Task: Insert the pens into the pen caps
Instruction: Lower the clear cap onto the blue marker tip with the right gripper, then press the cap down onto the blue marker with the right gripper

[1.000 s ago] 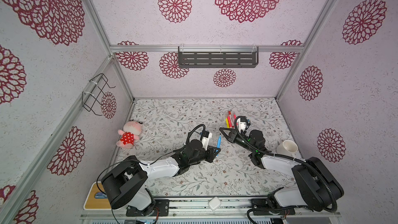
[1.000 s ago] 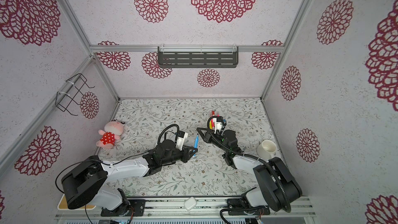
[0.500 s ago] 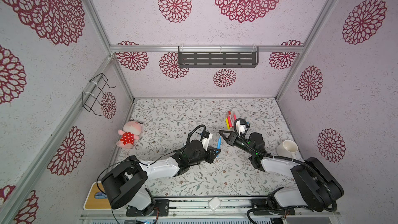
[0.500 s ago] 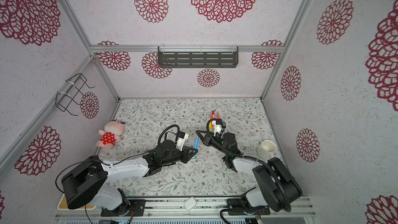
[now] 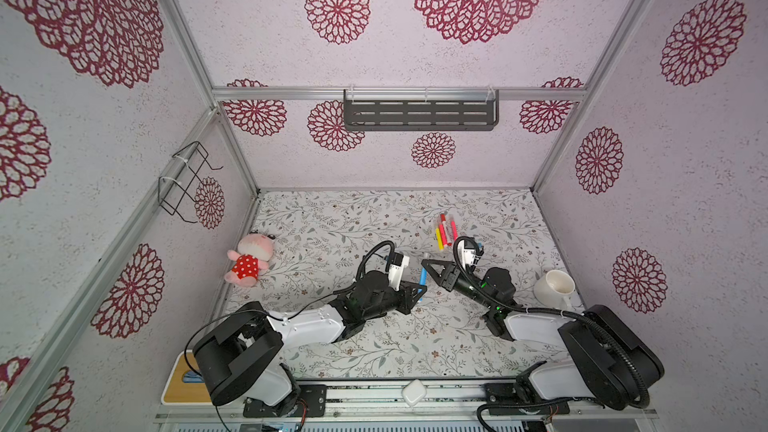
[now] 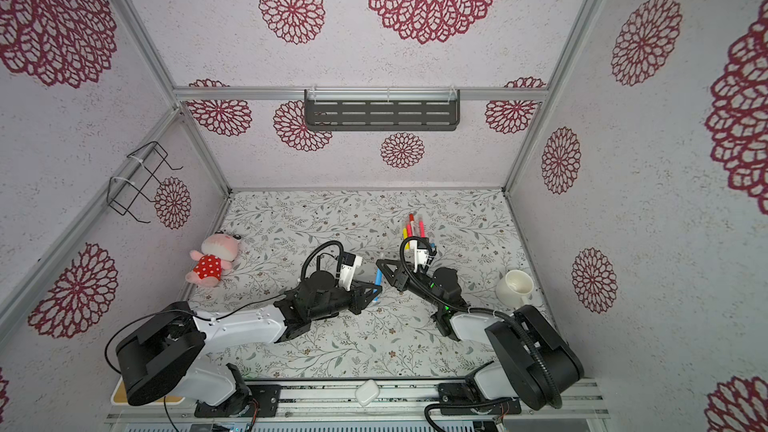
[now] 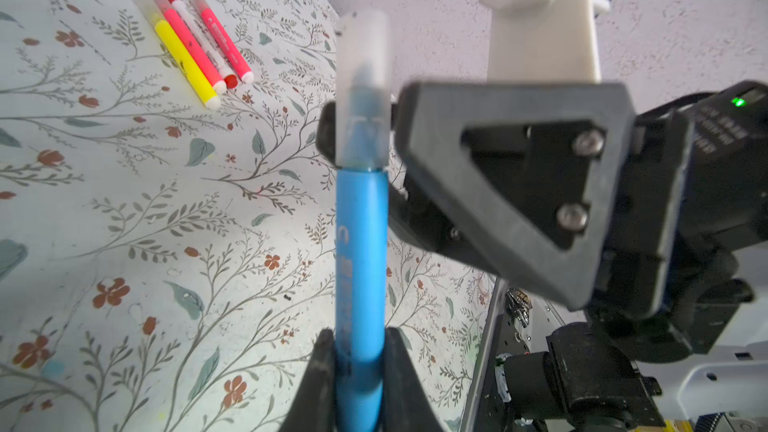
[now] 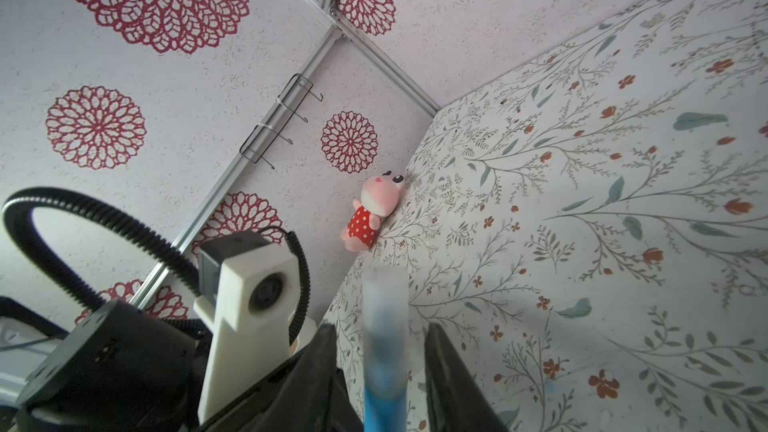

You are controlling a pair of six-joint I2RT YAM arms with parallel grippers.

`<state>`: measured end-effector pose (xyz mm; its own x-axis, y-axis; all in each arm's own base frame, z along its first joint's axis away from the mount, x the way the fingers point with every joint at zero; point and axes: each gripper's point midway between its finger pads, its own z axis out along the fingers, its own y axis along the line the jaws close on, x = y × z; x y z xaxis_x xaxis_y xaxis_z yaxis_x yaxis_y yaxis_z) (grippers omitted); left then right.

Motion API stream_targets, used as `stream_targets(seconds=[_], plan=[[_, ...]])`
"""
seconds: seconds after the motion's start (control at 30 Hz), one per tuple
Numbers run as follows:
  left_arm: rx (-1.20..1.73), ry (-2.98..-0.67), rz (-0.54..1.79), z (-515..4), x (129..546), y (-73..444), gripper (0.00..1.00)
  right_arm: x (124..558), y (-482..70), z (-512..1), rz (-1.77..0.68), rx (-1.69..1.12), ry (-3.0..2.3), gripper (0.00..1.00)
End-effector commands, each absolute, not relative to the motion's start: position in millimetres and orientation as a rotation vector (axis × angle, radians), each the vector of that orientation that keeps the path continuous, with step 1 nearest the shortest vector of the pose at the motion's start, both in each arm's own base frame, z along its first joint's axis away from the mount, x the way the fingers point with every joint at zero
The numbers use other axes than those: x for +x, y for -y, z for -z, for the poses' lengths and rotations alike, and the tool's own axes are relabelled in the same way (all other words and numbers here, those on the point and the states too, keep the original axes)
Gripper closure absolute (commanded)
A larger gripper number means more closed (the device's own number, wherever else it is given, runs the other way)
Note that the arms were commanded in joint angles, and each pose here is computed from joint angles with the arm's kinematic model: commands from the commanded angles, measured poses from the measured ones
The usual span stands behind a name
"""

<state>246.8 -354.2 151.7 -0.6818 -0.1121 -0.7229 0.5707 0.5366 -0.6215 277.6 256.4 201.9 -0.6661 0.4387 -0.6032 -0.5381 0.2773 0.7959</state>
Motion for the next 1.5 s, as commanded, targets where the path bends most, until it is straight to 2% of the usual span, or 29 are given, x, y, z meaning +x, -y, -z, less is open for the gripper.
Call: stream_targets(seconds=[0.0, 0.07, 0.23, 0.57, 0.77, 0.93, 1.13, 1.3, 1.47], plan=[[0.352, -1.962, 1.207, -172, 249, 354, 1.0, 269, -254, -224, -1.549, -0.136, -1.627, 0.46], [0.353, -1.961, 1.204, -173, 249, 353, 1.0, 269, -250, -222, -1.539, -0.123, -1.632, 0.42], [0.356, -1.957, 1.192, -175, 249, 351, 1.0, 275, -233, -224, -1.484, -0.082, -1.642, 0.4], [0.369, -1.963, 1.19, -174, 248, 352, 1.0, 300, -215, -251, -1.117, -0.157, -1.777, 0.35], [0.383, -1.968, 1.194, -175, 248, 357, 1.0, 308, -226, -260, -1.126, -0.205, -1.809, 0.35], [0.389, -1.967, 1.196, -176, 248, 359, 1.0, 312, -239, -261, -1.172, -0.237, -1.819, 0.39], [0.402, -1.971, 1.195, -176, 249, 362, 1.0, 311, -253, -262, -1.213, -0.285, -1.827, 0.51], [0.408, -1.975, 1.198, -174, 250, 365, 1.0, 310, -261, -264, -1.234, -0.31, -1.828, 0.54], [0.41, -1.974, 1.2, -175, 249, 365, 1.0, 310, -268, -264, -1.249, -0.329, -1.832, 0.61]])
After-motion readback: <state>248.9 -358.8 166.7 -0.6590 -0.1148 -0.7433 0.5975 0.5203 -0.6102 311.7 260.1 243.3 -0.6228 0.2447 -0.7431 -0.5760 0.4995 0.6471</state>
